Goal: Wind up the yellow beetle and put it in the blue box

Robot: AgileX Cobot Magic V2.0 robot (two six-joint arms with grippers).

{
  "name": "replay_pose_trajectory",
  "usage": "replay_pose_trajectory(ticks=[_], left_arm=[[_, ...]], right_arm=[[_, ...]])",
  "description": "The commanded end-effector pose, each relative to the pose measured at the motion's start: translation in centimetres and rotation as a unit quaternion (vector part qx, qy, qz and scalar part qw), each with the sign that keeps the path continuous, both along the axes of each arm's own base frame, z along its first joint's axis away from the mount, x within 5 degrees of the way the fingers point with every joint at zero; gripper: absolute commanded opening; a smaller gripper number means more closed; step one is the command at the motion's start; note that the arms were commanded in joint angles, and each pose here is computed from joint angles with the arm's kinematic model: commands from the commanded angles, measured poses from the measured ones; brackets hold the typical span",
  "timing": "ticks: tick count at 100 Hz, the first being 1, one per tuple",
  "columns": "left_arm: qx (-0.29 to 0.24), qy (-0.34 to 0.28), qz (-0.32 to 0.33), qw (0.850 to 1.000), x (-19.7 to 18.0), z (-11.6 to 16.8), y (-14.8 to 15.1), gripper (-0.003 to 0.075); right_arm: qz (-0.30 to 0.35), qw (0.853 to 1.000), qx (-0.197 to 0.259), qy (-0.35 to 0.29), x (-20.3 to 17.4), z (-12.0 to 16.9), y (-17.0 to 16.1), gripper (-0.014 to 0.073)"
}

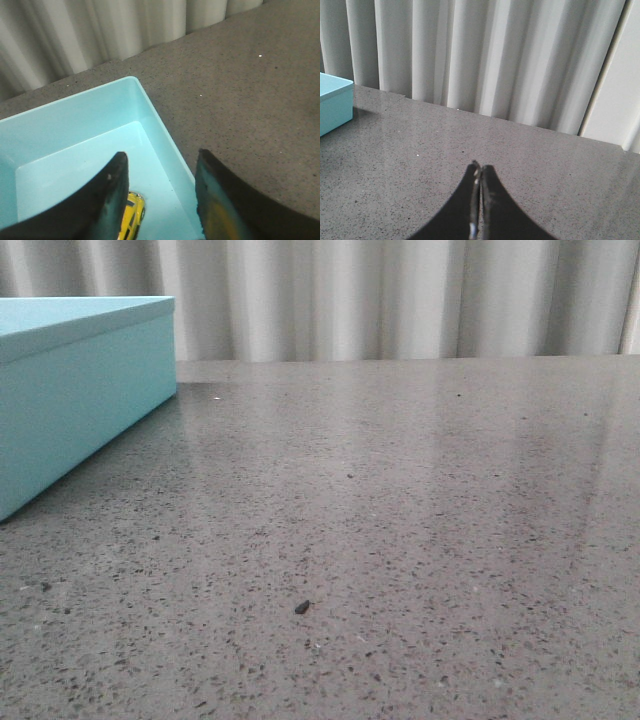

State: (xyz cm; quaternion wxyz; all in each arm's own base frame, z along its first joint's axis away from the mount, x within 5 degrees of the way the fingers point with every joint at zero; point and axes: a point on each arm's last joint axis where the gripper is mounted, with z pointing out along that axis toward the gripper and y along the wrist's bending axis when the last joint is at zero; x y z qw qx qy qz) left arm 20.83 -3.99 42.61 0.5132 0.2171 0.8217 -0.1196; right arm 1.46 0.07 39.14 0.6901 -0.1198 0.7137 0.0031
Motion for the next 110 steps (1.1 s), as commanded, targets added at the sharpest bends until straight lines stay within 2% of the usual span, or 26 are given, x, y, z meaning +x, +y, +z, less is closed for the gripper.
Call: replay_pose_trajectory(ticks=[1,13,24,34,48,60,69,83,98,110], left_arm=[[-0.030,-0.050,0.008,0.998,-3.5,1.0,-0.1,0.0275],[-0.032,-0.078,0.012,0.996,-7.8,-1.6,-0.1,0.0275],[-0.032,-0.092,0.021,0.995,-10.6,-5.1,0.1,0.0272],[-0.059,-0.135,0.045,0.988,-13.0,-7.6,0.6,0.0254],[-0.086,-0.199,0.095,0.972,-14.9,-10.9,1.5,0.0184],[-0.092,-0.229,0.124,0.961,-15.5,-13.5,2.1,0.0070],[-0.094,-0.236,0.129,0.958,-15.8,-14.5,2.3,-0.0022],[-0.093,-0.231,0.129,0.960,-15.8,-15.1,2.2,-0.0021],[-0.093,-0.231,0.129,0.960,-15.8,-15.1,2.2,-0.0021],[-0.093,-0.231,0.129,0.960,-15.8,-15.1,2.2,-0.0021]], right_arm=[[0.002,0.998,0.005,-0.058,-0.3,0.9,0.0,-0.0053],[0.003,0.997,0.008,-0.073,-0.7,0.2,-0.1,-0.0053],[0.003,0.997,0.008,-0.078,-0.9,-0.2,-0.1,-0.0053],[0.003,0.997,0.008,-0.077,-0.9,-0.2,-0.1,-0.0053],[0.003,0.997,0.008,-0.079,-0.9,-0.2,-0.1,-0.0053],[0.003,0.997,0.008,-0.078,-0.9,-0.2,-0.1,-0.0053],[0.002,0.997,0.006,-0.074,-0.8,-0.4,-0.1,-0.0053],[-0.004,0.998,-0.008,-0.056,-0.1,-1.5,-0.1,-0.0053],[-0.007,1.000,-0.024,-0.018,1.5,-4.4,0.1,-0.0053],[-0.003,0.999,-0.023,-0.023,2.4,-5.9,0.4,-0.0053]])
